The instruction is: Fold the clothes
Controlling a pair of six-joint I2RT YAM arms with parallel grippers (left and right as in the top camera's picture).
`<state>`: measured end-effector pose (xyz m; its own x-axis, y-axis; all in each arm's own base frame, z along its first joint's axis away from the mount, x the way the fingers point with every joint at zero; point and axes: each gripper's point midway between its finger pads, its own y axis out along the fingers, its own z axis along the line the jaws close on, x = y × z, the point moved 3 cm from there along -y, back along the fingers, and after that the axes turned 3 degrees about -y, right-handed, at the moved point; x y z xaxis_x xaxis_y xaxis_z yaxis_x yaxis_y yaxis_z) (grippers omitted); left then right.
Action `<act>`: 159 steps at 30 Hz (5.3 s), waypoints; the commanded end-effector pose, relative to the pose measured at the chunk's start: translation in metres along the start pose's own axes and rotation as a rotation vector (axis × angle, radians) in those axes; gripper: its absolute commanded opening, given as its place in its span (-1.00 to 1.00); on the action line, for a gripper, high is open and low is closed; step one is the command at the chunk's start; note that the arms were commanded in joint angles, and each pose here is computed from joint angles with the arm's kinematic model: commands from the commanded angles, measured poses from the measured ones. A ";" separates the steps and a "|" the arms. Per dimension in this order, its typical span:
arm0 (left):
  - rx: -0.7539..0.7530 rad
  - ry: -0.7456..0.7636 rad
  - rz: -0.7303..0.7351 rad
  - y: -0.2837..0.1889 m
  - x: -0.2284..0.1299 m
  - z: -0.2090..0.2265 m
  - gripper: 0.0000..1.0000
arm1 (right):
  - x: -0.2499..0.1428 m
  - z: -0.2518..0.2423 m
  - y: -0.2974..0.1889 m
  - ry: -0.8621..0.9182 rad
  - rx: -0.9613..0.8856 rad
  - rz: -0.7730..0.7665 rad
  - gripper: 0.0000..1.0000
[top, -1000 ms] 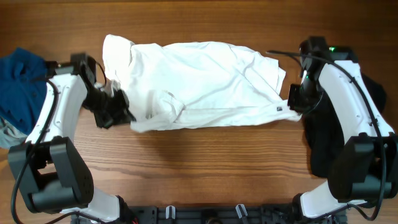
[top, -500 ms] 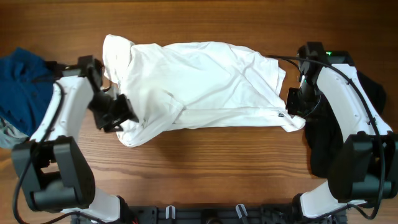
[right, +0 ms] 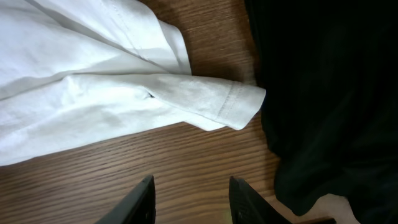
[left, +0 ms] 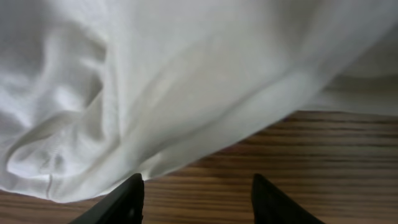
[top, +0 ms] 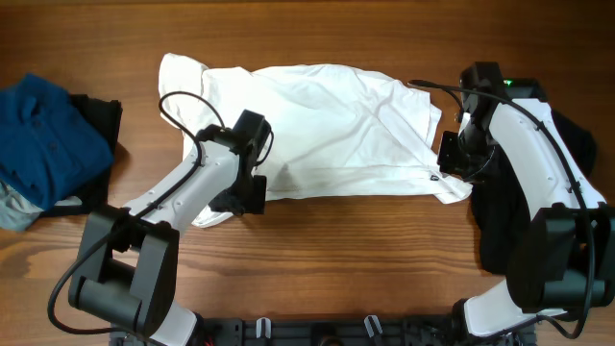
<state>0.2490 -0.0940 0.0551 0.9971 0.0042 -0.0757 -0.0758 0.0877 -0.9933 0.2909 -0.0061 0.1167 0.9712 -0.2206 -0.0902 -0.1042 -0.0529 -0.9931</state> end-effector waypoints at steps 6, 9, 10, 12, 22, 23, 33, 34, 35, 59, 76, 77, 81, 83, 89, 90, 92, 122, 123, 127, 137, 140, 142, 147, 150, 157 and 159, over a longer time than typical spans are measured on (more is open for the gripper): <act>0.052 -0.051 -0.051 0.007 0.006 0.007 -0.03 | 0.001 0.001 -0.001 0.012 0.015 -0.007 -0.22; 0.055 -0.051 -0.043 0.010 0.005 0.008 -0.18 | 0.001 0.001 -0.002 0.011 0.016 -0.008 -0.22; 0.054 -0.051 -0.042 0.010 0.005 0.007 -0.32 | 0.001 0.001 -0.001 0.011 0.015 -0.008 -0.23; 0.029 -0.051 -0.035 0.012 0.005 0.003 -0.43 | 0.001 0.001 -0.001 0.012 0.015 -0.008 -0.22; 0.027 -0.049 -0.005 0.024 -0.002 0.003 -0.41 | 0.001 0.001 -0.001 0.012 0.015 -0.007 -0.22; 0.028 -0.049 -0.005 0.024 -0.002 0.003 -0.41 | 0.001 0.001 -0.001 0.011 0.015 -0.007 -0.22; 0.028 -0.049 -0.007 0.030 -0.004 0.004 -0.36 | 0.001 0.001 -0.001 0.011 0.015 -0.007 -0.22; 0.028 -0.049 -0.007 0.031 -0.005 0.004 -0.36 | 0.001 0.001 -0.001 0.011 0.015 -0.007 -0.23; 0.029 -0.049 -0.004 0.032 -0.006 0.005 -0.36 | 0.001 0.001 -0.001 0.011 0.015 -0.007 -0.23; -0.014 -0.239 -0.159 -0.083 -0.014 0.059 -0.92 | 0.005 0.001 -0.001 -0.012 0.016 -0.024 0.01; -0.201 -0.312 -0.102 -0.084 -0.015 0.054 -0.33 | 0.013 0.011 0.028 0.009 0.042 0.051 0.02; -0.202 -0.302 -0.102 -0.084 -0.015 0.051 -0.05 | 0.012 0.011 0.028 0.014 0.043 0.053 0.02; -0.190 -0.268 -0.070 -0.076 -0.020 0.042 0.23 | 0.011 0.011 0.028 0.012 0.042 0.060 0.04; -0.138 -0.323 -0.048 -0.065 -0.023 0.045 0.24 | 0.010 0.011 0.028 0.009 0.042 0.062 0.04; 0.012 -0.460 -0.097 -0.040 -0.011 0.065 0.37 | 0.011 0.011 0.028 -0.018 0.042 0.059 0.04; 0.009 -0.463 -0.101 -0.038 -0.008 0.064 0.37 | 0.011 0.011 0.028 -0.018 0.042 0.059 0.04; 0.012 -0.486 -0.095 -0.034 -0.005 0.064 0.38 | 0.011 0.011 0.028 -0.023 0.043 0.060 0.04; 0.019 -0.483 -0.051 0.004 0.017 0.054 -0.16 | 0.010 0.011 0.028 -0.041 0.043 0.065 0.05; 0.003 -0.484 -0.055 0.004 0.019 0.052 -0.46 | 0.010 0.011 0.028 -0.041 0.043 0.065 0.04; -0.042 -0.467 -0.036 0.004 0.018 0.045 -0.92 | 0.009 0.010 0.028 -0.040 0.041 0.068 0.04; -0.092 -0.477 -0.165 -0.052 0.014 0.073 -0.92 | 0.002 0.000 0.027 0.033 -0.028 0.094 0.04; -0.099 -0.493 -0.183 -0.057 0.013 0.077 -0.92 | 0.001 0.000 0.027 0.032 -0.031 0.102 0.05; -0.099 -0.494 -0.182 -0.058 0.012 0.078 -0.92 | 0.001 0.000 0.028 0.033 -0.031 0.100 0.05; -0.098 -0.494 -0.180 -0.057 0.012 0.078 -0.92 | 0.014 0.000 0.041 -0.011 -0.037 0.028 0.04; -0.098 -0.494 -0.180 -0.057 0.012 0.078 -0.92 | 0.014 -0.009 0.051 -0.141 -0.100 0.018 0.04; -0.101 -0.487 -0.191 -0.058 0.014 0.077 -0.92 | 0.030 -0.025 0.052 -0.249 -0.235 -0.054 0.03; -0.101 -0.486 -0.191 -0.058 0.014 0.077 -0.92 | 0.024 -0.026 0.052 -0.289 -0.235 -0.022 0.03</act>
<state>0.2637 -0.0226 0.1118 0.8756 0.4696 0.1129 0.1053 0.0426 -0.9935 0.3108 -0.0328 0.0666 0.9983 -0.0135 -0.0564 -0.0580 -0.2418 -0.9686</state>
